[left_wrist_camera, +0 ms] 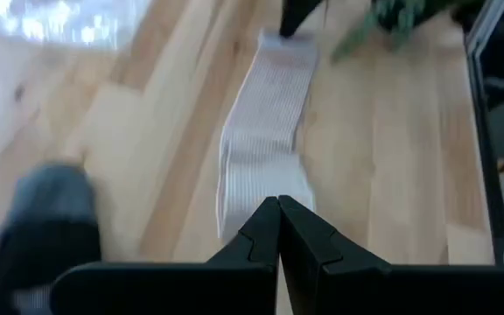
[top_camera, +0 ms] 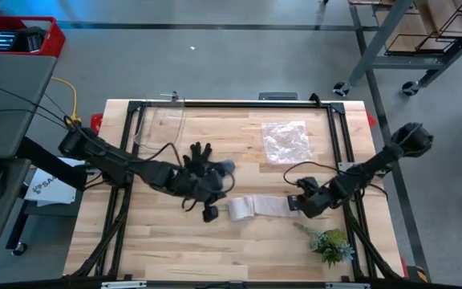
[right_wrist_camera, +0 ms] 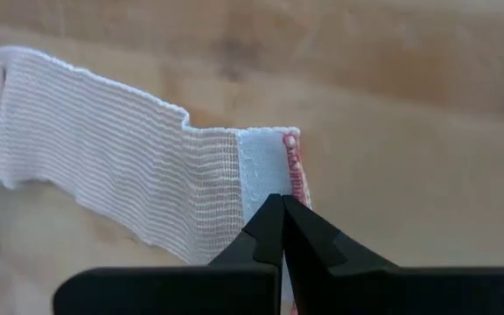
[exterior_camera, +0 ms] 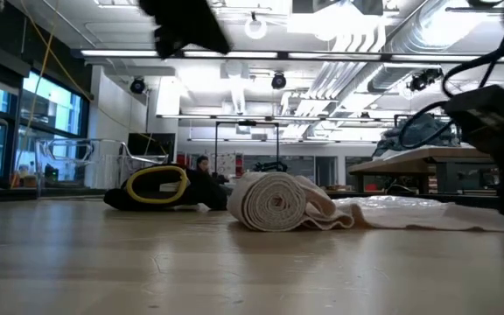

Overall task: Roll bandage
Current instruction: Roll the white-brown bandage

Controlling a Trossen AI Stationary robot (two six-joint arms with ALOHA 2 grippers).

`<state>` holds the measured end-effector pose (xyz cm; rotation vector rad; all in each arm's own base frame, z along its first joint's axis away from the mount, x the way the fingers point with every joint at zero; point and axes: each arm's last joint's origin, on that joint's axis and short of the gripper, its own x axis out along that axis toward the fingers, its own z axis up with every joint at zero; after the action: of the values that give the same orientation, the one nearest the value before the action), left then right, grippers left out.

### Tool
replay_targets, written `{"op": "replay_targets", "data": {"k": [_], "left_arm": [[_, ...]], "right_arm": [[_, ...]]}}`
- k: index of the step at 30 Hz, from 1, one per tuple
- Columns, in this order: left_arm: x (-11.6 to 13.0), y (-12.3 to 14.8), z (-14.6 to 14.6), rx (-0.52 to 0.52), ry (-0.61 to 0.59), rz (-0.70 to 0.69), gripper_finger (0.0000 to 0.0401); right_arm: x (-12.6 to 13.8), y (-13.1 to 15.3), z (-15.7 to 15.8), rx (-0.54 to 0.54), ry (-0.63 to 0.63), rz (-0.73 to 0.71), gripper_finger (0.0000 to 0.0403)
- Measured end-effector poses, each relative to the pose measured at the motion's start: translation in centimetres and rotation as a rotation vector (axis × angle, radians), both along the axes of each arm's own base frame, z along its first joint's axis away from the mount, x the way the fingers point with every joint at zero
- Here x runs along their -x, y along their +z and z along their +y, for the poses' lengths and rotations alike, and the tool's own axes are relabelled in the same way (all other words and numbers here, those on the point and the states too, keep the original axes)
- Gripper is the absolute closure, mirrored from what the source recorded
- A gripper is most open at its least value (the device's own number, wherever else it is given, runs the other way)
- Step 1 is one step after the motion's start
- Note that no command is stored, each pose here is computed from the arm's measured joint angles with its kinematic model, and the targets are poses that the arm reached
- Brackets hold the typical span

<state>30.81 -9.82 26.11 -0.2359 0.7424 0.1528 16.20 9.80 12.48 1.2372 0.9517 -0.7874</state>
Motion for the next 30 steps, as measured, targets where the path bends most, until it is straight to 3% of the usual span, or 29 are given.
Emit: {"op": "replay_targets", "data": {"k": [8,15,22,30], "left_arm": [[2.5,-1.1,-0.6,0.061,0.027,0.013,0.0401],[2.6,-1.1,-0.6,0.06,-0.019,0.031,0.0401],[2.4,-1.0,-0.2,0.039,-0.014,0.024,0.0401],[1.6,-2.0,0.9,0.092,0.081,0.059,0.0382]], "right_arm": [[1.0,-0.1,0.9,-0.001,-0.028,0.019,0.0403],[0.9,0.5,1.1,-0.035,-0.014,0.057,0.0403],[0.7,2.1,1.3,0.015,-0.016,0.13,0.0403],[-0.2,3.5,1.7,0.064,0.036,0.068,0.0403]]}}
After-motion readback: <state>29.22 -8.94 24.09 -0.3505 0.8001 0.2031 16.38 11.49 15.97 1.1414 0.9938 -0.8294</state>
